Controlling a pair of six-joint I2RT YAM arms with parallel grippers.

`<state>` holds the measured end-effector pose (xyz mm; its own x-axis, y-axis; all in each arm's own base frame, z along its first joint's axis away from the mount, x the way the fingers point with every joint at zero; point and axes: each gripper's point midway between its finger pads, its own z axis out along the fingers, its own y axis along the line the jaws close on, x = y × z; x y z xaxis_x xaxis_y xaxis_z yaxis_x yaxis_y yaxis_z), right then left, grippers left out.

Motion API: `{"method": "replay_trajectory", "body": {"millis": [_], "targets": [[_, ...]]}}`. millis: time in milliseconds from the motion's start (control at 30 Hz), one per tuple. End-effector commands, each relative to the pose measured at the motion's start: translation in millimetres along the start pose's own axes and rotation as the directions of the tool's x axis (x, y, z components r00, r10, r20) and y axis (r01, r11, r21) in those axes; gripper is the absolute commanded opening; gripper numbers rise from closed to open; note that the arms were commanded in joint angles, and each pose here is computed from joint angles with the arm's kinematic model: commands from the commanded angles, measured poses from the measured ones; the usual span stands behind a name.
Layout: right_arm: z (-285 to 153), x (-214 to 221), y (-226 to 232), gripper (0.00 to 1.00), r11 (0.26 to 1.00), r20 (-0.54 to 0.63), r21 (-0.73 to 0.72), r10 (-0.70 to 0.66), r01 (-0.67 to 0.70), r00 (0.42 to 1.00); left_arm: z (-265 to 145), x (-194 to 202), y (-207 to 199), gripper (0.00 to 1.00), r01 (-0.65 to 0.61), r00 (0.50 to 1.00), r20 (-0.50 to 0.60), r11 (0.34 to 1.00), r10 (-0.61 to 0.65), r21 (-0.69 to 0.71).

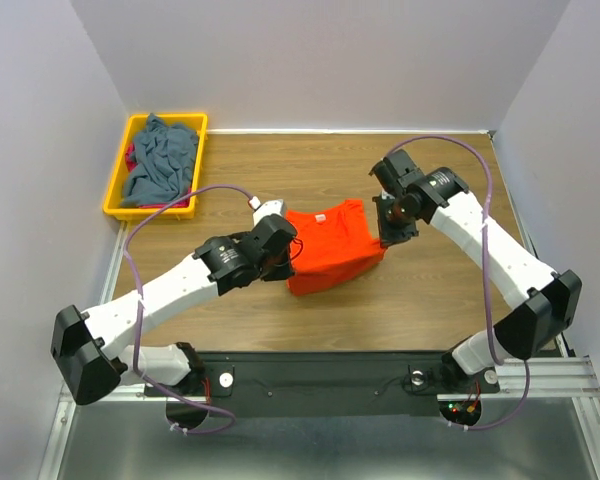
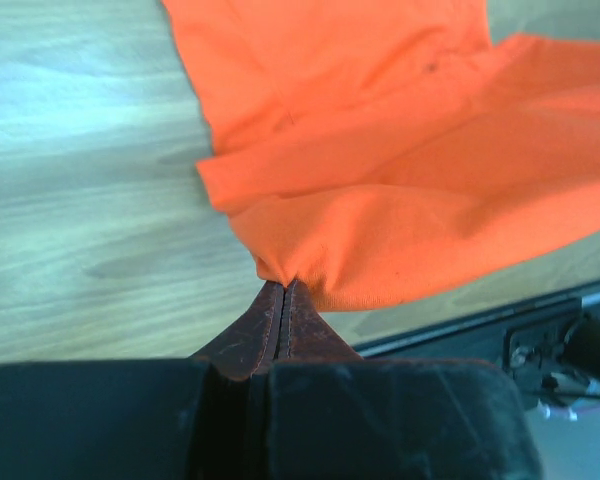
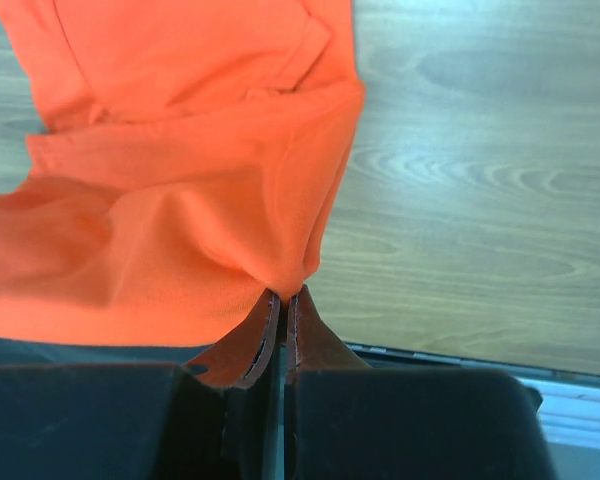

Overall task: Fold and stack the t-shirts
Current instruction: Fold the tshirt

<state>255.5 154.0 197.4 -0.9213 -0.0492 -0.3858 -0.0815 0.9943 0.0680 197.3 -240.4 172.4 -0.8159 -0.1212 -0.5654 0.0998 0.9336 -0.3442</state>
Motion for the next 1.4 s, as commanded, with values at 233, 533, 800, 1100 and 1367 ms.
{"method": "replay_trajectory", "body": {"millis": [233, 533, 800, 1100, 1367], "targets": [[10, -52, 14, 0.01, 0.997, 0.092, 0.024, -0.075, 0.073, 0.993, 14, -54, 6, 0.00, -0.023, 0.994, 0.105, 1.000, 0.024, -0.007], [31, -81, 11, 0.01, 0.995, 0.099, 0.054, -0.085, 0.080, 0.991, 39, -84, 18, 0.00, -0.087, 0.988, 0.127, 0.995, 0.093, -0.051], [47, -100, 3, 0.01, 0.995, 0.104, 0.069, -0.076, 0.069, 0.992, 60, -110, 23, 0.00, -0.133, 0.979, 0.143, 0.988, 0.144, -0.083], [69, -121, 1, 0.01, 0.994, 0.115, 0.077, -0.080, 0.072, 0.990, 90, -121, 37, 0.00, -0.127, 0.983, 0.120, 0.985, 0.141, -0.117], [96, -135, 4, 0.01, 0.994, 0.119, 0.079, -0.087, 0.078, 0.989, 113, -131, 49, 0.00, -0.118, 0.982, 0.130, 0.983, 0.137, -0.141]]}}
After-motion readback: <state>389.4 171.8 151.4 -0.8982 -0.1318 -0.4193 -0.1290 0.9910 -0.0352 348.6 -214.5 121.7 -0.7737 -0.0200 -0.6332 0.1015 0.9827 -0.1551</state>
